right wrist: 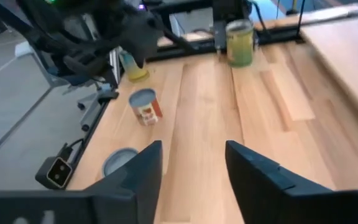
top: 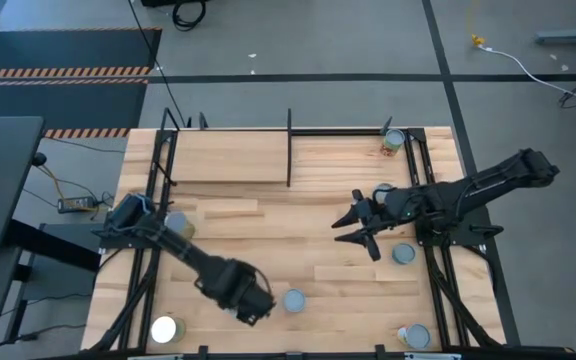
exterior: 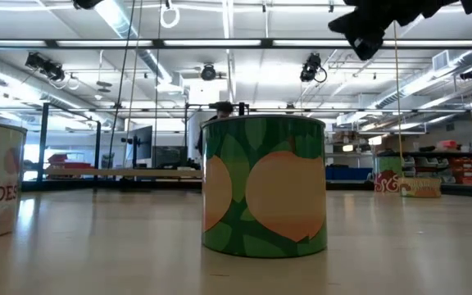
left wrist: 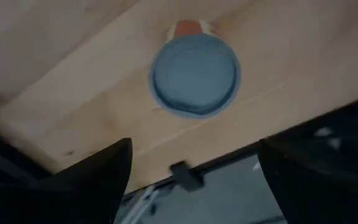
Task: Pick and place cans onto a shelf
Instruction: Put the canned diced tomatoes on the shelf
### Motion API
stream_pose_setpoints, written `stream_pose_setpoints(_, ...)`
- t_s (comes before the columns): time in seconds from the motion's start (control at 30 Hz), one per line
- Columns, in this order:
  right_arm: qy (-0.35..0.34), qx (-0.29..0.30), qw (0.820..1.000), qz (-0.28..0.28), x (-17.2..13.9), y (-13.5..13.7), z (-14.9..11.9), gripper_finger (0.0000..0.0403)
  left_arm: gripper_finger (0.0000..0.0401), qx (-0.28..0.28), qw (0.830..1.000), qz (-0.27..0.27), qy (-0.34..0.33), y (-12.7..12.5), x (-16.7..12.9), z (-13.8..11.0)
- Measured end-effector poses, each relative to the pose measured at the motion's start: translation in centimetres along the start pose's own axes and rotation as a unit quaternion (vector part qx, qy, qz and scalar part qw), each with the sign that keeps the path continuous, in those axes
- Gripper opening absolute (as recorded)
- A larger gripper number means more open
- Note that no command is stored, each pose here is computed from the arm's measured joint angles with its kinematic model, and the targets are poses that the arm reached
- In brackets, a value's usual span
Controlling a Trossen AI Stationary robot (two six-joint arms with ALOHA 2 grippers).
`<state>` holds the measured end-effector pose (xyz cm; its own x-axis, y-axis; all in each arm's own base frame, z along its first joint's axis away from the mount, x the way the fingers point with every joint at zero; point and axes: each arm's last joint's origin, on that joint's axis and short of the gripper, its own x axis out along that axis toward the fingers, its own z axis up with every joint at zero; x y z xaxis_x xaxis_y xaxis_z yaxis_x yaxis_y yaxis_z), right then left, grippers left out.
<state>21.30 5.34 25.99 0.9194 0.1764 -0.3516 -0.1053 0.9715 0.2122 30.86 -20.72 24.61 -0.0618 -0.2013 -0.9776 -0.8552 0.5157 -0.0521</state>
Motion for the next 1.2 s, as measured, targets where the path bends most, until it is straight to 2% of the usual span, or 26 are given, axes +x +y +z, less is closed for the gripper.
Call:
stream_pose_setpoints(0.23, 0.027, 0.003, 1.000, -0.003, 1.2, -0.1, -0.8, 0.0254, 0.0352, -0.087, 0.992, -0.014, -0.089, -0.1, 0.3, -0.6)
stream_pose_setpoints(0.43, 0.031, 0.002, 0.999, -0.004, 1.8, -0.1, -1.0, 0.0306, 0.0352, -0.122, 0.988, -0.001, -0.093, 0.4, 1.7, -1.5)
stream_pose_setpoints(0.57, 0.032, 0.001, 0.999, -0.005, 1.9, -0.1, -1.1, 0.0328, 0.0352, -0.130, 0.988, -0.043, -0.076, -0.1, 3.3, -1.3)
stream_pose_setpoints(0.67, 0.032, -0.001, 0.999, -0.005, 1.9, -0.1, -1.1, 0.0338, 0.0352, -0.132, 0.986, -0.058, -0.084, -0.2, 3.8, -1.1)
stream_pose_setpoints(0.8, 0.032, -0.002, 0.999, -0.004, 1.9, -0.1, -1.1, 0.0343, 0.0352, -0.137, 0.985, -0.040, -0.100, 0.2, 3.9, -1.1)
stream_pose_setpoints(1.07, 0.032, -0.002, 0.999, -0.005, 1.9, -0.1, -1.0, 0.0344, 0.0353, -0.137, 0.985, -0.048, -0.092, -0.1, 3.1, -1.9)
stream_pose_setpoints(1.2, 0.032, -0.010, 0.999, -0.006, 1.9, -0.2, -1.0, 0.0344, 0.0353, -0.147, 0.984, -0.035, -0.099, 0.3, 3.4, -2.2)
